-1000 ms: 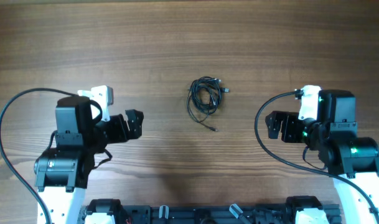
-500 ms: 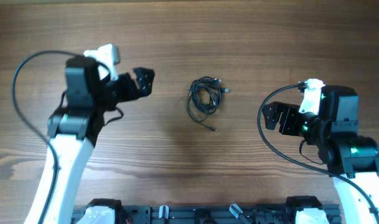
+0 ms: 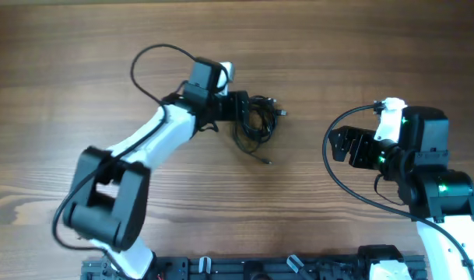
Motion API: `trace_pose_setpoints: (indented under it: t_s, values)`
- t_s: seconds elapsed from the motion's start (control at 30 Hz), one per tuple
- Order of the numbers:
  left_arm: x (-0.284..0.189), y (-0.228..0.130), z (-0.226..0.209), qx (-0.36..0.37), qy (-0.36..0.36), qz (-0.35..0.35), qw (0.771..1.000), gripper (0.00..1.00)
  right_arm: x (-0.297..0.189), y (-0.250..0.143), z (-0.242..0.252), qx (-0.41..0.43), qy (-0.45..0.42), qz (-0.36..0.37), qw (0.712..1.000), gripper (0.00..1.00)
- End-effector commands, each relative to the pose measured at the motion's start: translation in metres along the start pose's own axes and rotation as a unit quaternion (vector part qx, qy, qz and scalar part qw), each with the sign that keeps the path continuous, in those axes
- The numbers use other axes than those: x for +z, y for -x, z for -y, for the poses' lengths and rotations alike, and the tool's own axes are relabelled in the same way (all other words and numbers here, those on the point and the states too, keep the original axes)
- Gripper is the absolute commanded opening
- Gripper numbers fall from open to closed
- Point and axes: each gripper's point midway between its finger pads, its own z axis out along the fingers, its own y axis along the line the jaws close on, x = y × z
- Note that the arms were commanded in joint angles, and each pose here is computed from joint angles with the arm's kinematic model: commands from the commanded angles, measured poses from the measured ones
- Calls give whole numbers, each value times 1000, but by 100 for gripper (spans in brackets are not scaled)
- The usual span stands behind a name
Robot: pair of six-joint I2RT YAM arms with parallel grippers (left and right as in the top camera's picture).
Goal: Untangle cables
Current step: 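Move the left gripper to the black cable bundle and grasp it, then reach the right gripper into the bundle and grasp a cable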
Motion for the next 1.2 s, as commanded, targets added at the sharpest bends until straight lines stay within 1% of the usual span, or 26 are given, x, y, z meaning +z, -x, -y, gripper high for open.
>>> trace_pose_setpoints:
  t_s: [0.0,0.03,0.07,0.13,0.2,0.27,0.3,0.43,0.5,0.6,0.67,0.77,0.83,0.93,0.97,1.03,1.17]
  values:
    - [25,-20,-4,4,15,-33,999,75,-5,8,-4,2,6,11,1000,96]
    - [27,-23,-3,6,15,-38,999,73,-5,9,-4,2,6,11,1000,96]
    - [28,-26,-1,8,15,-41,999,69,-5,9,-4,2,6,12,1000,96]
    - [29,-28,3,13,13,-43,999,56,-5,9,-4,2,6,12,1000,96]
    - [30,-30,6,16,11,-45,999,50,-5,9,-4,3,6,11,1000,96]
    - [30,-29,7,17,10,-42,999,50,-5,9,-4,2,6,12,1000,96]
    - [29,-21,8,18,5,-28,999,59,-5,8,-4,2,6,11,1000,95]
    - [20,1,15,21,-8,7,1000,56,-5,8,-4,2,6,11,1000,96]
    - [11,14,20,25,-14,29,999,59,-5,9,-4,2,6,11,1000,96]
    - [4,28,24,30,-22,55,998,60,-5,9,-4,2,6,12,1000,96]
    - [5,29,18,28,-5,61,998,60,-5,9,-4,2,6,13,1000,95]
    - [11,27,13,30,15,62,998,64,-5,10,-4,2,7,14,1000,95]
    - [18,25,9,31,27,61,997,65,-5,10,-4,2,7,14,1000,96]
    - [25,23,-2,29,53,62,996,64,-5,10,-4,2,6,13,1000,95]
    - [26,22,-3,29,53,61,996,63,-5,10,-4,1,7,14,1000,95]
    - [31,19,-4,29,54,55,997,58,-5,10,-4,2,7,14,1000,96]
    - [43,7,-5,32,58,38,997,57,-5,12,-5,0,8,18,1000,96]
